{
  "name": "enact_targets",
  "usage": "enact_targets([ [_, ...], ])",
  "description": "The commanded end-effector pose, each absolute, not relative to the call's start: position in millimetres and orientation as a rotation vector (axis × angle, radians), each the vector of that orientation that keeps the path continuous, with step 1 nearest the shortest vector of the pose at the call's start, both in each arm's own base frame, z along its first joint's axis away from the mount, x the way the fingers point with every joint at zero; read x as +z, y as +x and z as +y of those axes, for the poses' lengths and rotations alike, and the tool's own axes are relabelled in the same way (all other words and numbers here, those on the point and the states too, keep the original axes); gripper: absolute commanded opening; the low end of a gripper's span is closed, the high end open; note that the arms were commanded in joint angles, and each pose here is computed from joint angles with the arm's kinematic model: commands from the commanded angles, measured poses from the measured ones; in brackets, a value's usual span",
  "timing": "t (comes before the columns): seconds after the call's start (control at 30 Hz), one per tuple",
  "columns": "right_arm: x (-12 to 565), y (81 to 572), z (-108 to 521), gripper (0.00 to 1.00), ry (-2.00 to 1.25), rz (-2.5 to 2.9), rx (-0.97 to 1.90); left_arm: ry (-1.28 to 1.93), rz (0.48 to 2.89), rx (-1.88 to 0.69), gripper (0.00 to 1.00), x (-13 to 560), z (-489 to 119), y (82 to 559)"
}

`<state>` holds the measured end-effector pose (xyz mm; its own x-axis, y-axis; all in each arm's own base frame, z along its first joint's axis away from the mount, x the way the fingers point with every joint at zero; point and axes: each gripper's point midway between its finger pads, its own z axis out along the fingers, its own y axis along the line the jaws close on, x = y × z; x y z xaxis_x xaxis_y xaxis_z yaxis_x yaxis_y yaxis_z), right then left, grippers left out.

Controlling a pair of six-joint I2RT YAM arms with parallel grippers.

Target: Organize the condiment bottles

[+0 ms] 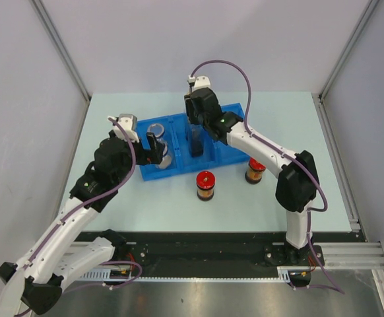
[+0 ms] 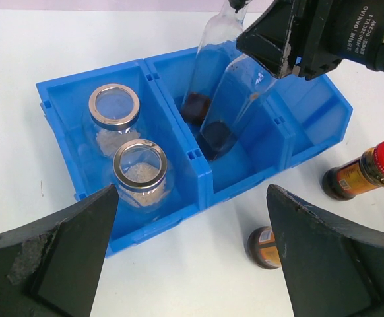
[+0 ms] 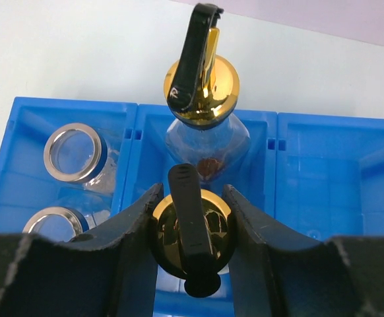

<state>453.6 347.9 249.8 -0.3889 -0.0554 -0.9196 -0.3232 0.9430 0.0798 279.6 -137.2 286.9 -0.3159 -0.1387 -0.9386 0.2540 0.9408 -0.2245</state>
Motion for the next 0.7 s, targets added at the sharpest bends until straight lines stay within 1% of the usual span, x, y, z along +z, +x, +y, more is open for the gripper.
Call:
enact_targets([
  [0.0, 304, 461, 364, 0.22, -0.222, 1.825, 0.393, 0.110, 1.836, -0.423, 1.00, 290, -143, 279],
  [0.1, 302, 459, 366, 0.35, -0.229, 1.828, 0.391, 0.125, 1.834, -0.435, 1.00, 291, -146, 278],
  [0.13, 301, 459, 366, 0.41, -0.236, 1.831, 0.391, 0.127, 1.833, -0.438, 1.00, 291, -146, 278],
  [0.23, 299, 458, 367, 0.50, -0.245, 1.836, 0.385, 0.133, 1.837, -0.441, 1.00, 290, -147, 278],
  [0.3, 296, 458, 366, 0.52, -0.250, 1.845, 0.376, 0.132, 1.839, -0.441, 1.00, 290, -148, 278],
  [0.4, 291, 457, 366, 0.60, -0.256, 1.858, 0.369, 0.134, 1.841, -0.446, 1.00, 289, -149, 278],
  [0.43, 290, 457, 366, 0.69, -0.258, 1.862, 0.366, 0.137, 1.843, -0.448, 1.00, 289, -149, 278],
  [0.53, 289, 457, 363, 0.84, -0.256, 1.871, 0.354, 0.143, 1.844, -0.459, 1.00, 289, -152, 278],
  [0.67, 299, 453, 356, 0.96, -0.242, 1.865, 0.335, 0.212, 1.837, -0.511, 1.00, 292, -164, 275],
])
